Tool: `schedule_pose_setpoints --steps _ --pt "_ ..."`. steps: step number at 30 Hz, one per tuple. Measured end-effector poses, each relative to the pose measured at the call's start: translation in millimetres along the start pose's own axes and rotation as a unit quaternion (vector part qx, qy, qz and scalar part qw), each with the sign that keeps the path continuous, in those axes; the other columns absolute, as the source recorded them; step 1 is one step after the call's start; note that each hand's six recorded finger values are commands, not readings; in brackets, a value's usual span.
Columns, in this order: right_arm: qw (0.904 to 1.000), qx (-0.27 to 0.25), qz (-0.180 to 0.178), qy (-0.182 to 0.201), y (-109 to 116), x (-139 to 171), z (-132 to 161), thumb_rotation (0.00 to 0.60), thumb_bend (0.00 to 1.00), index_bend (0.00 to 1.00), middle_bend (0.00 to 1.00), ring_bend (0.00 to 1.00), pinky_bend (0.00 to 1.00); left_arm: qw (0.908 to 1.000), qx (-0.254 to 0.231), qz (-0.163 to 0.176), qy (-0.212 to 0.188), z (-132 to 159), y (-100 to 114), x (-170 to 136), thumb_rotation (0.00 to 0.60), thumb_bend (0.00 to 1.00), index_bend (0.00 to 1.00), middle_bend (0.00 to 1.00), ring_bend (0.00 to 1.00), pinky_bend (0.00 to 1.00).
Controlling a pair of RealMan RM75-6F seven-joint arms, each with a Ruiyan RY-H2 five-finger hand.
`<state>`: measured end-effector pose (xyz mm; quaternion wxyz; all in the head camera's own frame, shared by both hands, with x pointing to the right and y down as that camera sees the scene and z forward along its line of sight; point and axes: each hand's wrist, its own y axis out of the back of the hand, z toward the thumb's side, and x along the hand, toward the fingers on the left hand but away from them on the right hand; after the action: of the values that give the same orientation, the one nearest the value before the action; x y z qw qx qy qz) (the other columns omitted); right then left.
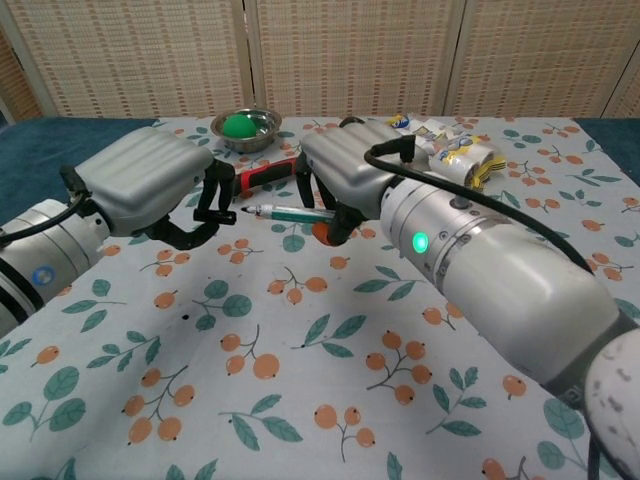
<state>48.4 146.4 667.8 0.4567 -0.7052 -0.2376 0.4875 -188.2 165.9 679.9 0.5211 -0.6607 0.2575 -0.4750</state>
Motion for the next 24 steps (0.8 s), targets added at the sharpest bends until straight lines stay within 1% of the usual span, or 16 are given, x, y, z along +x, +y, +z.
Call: schedule_pose_setpoints --steps 4,7,10,13,15,17,18,19,20,22,23,24 --pt "1.0000 0.007 0.001 -0.005 -2 0 -7 0.600 0.44 0.89 0.69 0.41 0.01 1.0000 -0.005 0.000 0.004 -1 0 0 0.600 0.71 0.84 0.98 0.67 0.50" --pt "0.9999 0.015 0.005 -0.007 -5 1 -14 0.600 0.44 0.89 0.69 0.41 0.01 0.9998 -0.018 0.004 0.010 -2 1 -1 0.600 0.67 0.84 0.96 0.68 0.52" --pt "0.9995 0.025 0.013 -0.010 -13 5 -23 0.600 0.44 0.89 0.69 0.41 0.01 0.9994 -0.029 0.004 0.016 -5 -2 -3 0.600 0.61 0.82 0.92 0.68 0.53" --pt "0.9992 0.031 0.022 -0.014 -23 9 -32 0.600 0.45 0.89 0.69 0.41 0.01 0.9993 -0.029 -0.006 0.023 -10 -11 -7 0.600 0.57 0.76 0.85 0.66 0.52" --pt "0.9987 0.038 0.029 -0.017 -33 11 -39 0.600 0.44 0.88 0.69 0.41 0.01 0.9989 -0.032 -0.021 0.029 -13 -21 -8 0.600 0.55 0.69 0.77 0.62 0.50" --pt "0.9983 0.043 0.035 -0.019 -43 13 -44 0.600 0.44 0.85 0.69 0.41 0.01 0.9984 -0.033 -0.033 0.032 -15 -29 -9 0.600 0.52 0.61 0.69 0.58 0.49" --pt "0.9983 0.043 0.036 -0.020 -47 13 -46 0.600 0.44 0.78 0.68 0.41 0.01 0.9981 -0.035 -0.040 0.032 -15 -34 -10 0.600 0.51 0.57 0.66 0.56 0.49" --pt "0.9983 0.041 0.037 -0.020 -51 14 -48 0.600 0.44 0.73 0.67 0.41 0.01 0.9978 -0.037 -0.045 0.031 -15 -37 -11 0.600 0.50 0.50 0.59 0.52 0.49" --pt "0.9983 0.038 0.038 -0.019 -55 14 -49 0.600 0.44 0.65 0.63 0.40 0.01 0.9976 -0.038 -0.049 0.030 -15 -39 -12 0.600 0.48 0.41 0.51 0.46 0.48" --pt "0.9984 0.033 0.043 -0.016 -62 15 -50 0.600 0.44 0.38 0.48 0.33 0.01 0.9966 -0.045 -0.063 0.027 -14 -44 -13 0.600 0.46 0.26 0.35 0.35 0.45" --pt "0.9982 0.031 0.049 -0.015 -66 16 -51 0.600 0.44 0.27 0.42 0.30 0.01 0.9960 -0.049 -0.070 0.026 -14 -47 -13 0.600 0.44 0.19 0.28 0.30 0.44" --pt "0.9980 0.031 0.053 -0.014 -69 16 -51 0.600 0.43 0.16 0.36 0.26 0.01 0.9950 -0.054 -0.080 0.024 -13 -49 -14 0.600 0.43 0.14 0.24 0.27 0.44"
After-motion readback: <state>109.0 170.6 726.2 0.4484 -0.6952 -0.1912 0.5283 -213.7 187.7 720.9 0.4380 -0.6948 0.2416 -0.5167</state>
